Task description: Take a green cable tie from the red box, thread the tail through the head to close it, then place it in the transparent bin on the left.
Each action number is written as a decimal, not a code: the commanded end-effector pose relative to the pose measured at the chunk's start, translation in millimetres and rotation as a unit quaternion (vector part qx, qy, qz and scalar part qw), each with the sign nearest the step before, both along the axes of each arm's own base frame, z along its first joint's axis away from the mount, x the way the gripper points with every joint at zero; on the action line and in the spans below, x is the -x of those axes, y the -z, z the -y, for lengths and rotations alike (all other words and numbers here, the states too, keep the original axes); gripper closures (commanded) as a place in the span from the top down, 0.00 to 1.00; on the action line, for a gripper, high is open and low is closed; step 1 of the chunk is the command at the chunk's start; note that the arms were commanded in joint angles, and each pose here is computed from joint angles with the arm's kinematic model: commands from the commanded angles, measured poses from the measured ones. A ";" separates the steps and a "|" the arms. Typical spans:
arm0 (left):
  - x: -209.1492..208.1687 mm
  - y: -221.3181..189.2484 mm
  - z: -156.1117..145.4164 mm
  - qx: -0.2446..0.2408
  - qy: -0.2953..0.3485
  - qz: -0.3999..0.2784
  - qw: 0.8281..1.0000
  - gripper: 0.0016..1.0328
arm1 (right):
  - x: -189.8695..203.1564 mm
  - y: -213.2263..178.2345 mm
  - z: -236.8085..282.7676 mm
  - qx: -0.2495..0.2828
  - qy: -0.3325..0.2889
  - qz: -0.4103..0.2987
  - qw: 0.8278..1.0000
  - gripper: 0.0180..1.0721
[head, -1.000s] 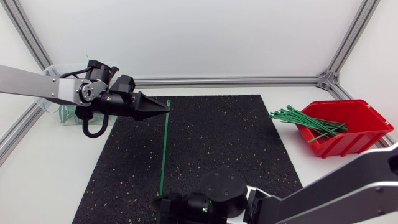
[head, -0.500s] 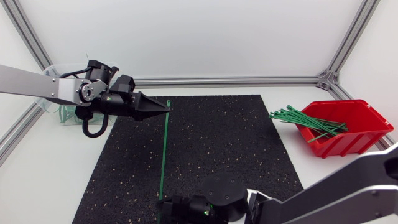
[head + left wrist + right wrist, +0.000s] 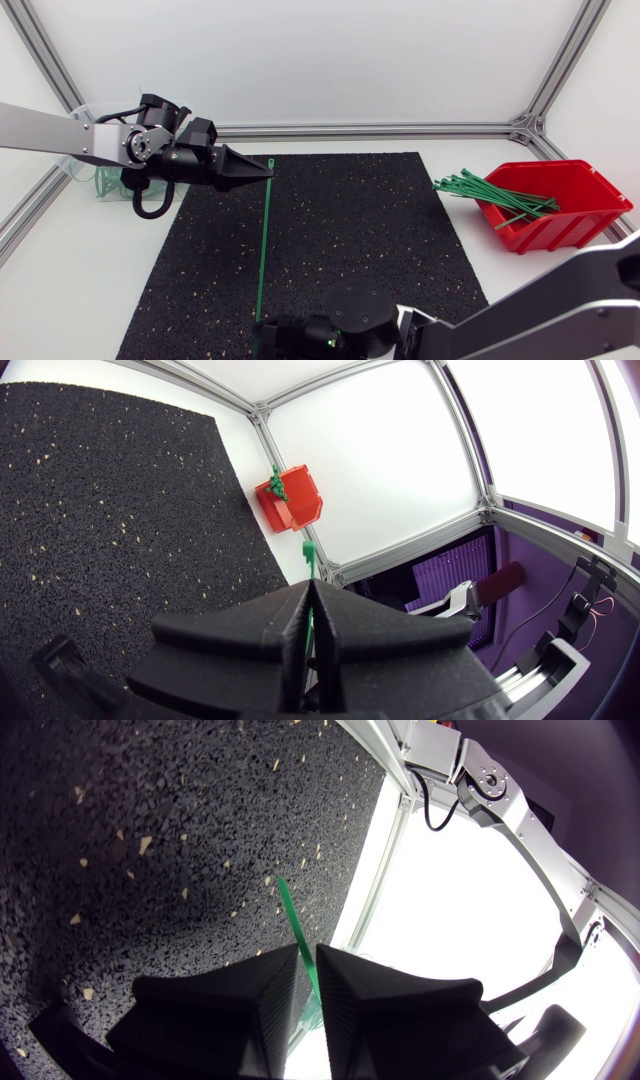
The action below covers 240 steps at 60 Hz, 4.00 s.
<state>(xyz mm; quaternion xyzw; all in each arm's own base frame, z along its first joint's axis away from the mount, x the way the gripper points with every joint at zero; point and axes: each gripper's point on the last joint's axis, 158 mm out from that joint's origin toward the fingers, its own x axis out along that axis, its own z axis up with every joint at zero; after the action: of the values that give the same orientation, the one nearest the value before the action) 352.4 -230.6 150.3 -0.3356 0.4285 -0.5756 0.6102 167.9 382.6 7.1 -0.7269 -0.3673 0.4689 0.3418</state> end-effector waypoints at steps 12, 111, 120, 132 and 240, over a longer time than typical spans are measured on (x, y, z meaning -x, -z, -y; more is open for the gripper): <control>-1.9 -2.2 -2.1 0.008 0.003 0.007 1.000 0.03 | -12.0 3.4 4.7 -0.006 0.035 -0.029 0.999 0.05; 102.2 -51.8 30.6 -0.041 -0.046 0.123 0.990 0.03 | 16.5 -184.7 67.8 0.101 0.425 -0.832 0.341 0.05; 97.8 -45.3 35.2 -0.055 -0.056 0.129 0.989 0.03 | 15.6 -188.7 68.2 0.093 0.435 -0.848 0.287 0.05; 88.5 -46.0 35.1 -0.067 -0.075 0.144 0.984 0.03 | 23.2 -197.4 63.0 0.091 0.460 -0.861 0.197 0.05; 112.5 -105.0 17.5 -0.065 -0.242 0.329 0.911 0.03 | 17.5 -278.8 60.5 0.173 0.349 -0.908 -0.152 0.05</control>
<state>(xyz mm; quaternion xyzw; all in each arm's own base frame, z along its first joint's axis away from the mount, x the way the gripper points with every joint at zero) 240.0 -249.6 237.6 -0.1697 0.1618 -0.4602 0.8563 151.9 325.7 275.4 -0.3436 -0.7053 -0.5310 -0.3201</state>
